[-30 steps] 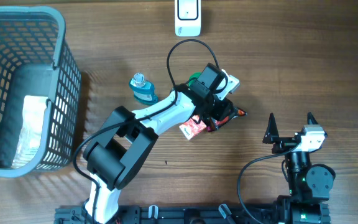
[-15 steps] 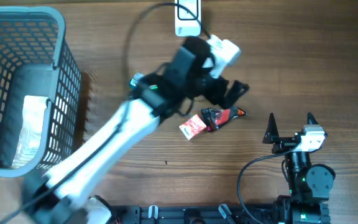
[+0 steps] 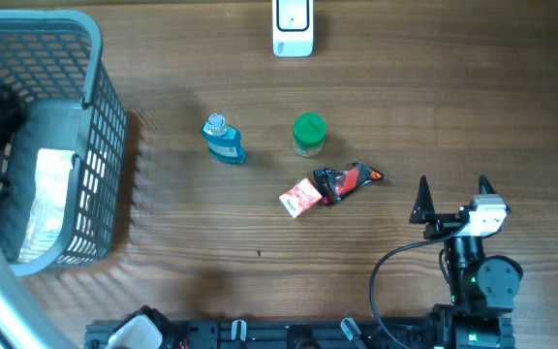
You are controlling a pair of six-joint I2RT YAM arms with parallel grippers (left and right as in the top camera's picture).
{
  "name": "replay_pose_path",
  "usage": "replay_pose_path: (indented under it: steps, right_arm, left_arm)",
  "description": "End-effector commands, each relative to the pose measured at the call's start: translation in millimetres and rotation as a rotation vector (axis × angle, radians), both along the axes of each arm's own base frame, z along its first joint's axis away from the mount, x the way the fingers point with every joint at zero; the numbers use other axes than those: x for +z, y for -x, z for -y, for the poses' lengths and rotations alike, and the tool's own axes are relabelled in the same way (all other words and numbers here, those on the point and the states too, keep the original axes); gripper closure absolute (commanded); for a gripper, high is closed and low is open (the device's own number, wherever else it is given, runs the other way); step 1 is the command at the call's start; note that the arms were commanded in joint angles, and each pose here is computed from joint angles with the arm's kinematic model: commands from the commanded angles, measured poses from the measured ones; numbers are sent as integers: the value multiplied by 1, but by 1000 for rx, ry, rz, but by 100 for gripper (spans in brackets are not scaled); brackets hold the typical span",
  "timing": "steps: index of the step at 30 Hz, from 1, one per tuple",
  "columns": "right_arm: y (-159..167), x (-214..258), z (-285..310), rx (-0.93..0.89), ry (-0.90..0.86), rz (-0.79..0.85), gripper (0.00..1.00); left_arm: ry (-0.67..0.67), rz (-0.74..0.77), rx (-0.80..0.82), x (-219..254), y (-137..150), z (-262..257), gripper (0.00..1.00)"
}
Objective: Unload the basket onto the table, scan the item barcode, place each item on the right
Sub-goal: 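Reach the left gripper back into the basket toward the clear plastic bag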
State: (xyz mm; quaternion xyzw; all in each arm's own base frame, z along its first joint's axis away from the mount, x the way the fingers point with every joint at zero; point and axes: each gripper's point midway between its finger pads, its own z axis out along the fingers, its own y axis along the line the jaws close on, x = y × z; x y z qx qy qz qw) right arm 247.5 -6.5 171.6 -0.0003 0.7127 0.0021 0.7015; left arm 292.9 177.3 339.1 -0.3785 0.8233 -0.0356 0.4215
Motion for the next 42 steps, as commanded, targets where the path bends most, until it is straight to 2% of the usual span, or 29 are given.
replay_pose_path:
  steps: [1,5,8,11,14,18,21,24,31,39,42]
  right_arm:
    - [0,1,-3,14,9,4,0]
    - [0,1,-2,14,9,4,0]
    - [0,1,-2,14,9,4,0]
    - [0,1,-3,14,9,4,0]
    - [0,1,-2,14,9,4,0]
    - [0,1,-3,14,9,4,0]
    - [0,1,-3,14,9,4,0]
    - [0,1,-3,14,9,4,0]
    - [0,1,-3,14,9,4,0]
    - [0,1,-3,14,9,4,0]
    - [0,1,-2,14,9,4,0]
  left_arm:
    - [98,-51,-20,-33,-6,-24,0]
    - [149,-165,-70,-81,-23,-35,0]
    - [128,-307,-151,-129,-31,-45,1]
    - [138,-381,-237,-157,-36,-41,0]
    - [66,-423,-380,-173,-50,-32,0]
    - [-102,-555,-426,-190,-55,-44,0]
    - [-124,-631,-427,-207,-57,-46,0]
    - [-96,-722,-366,-233,-55,-50,0]
    - [2,-857,-426,-280,-43,-36,0]
    - [101,-877,-314,-292,-36,-32,0]
    - [199,-762,-241,-291,-55,-22,0]
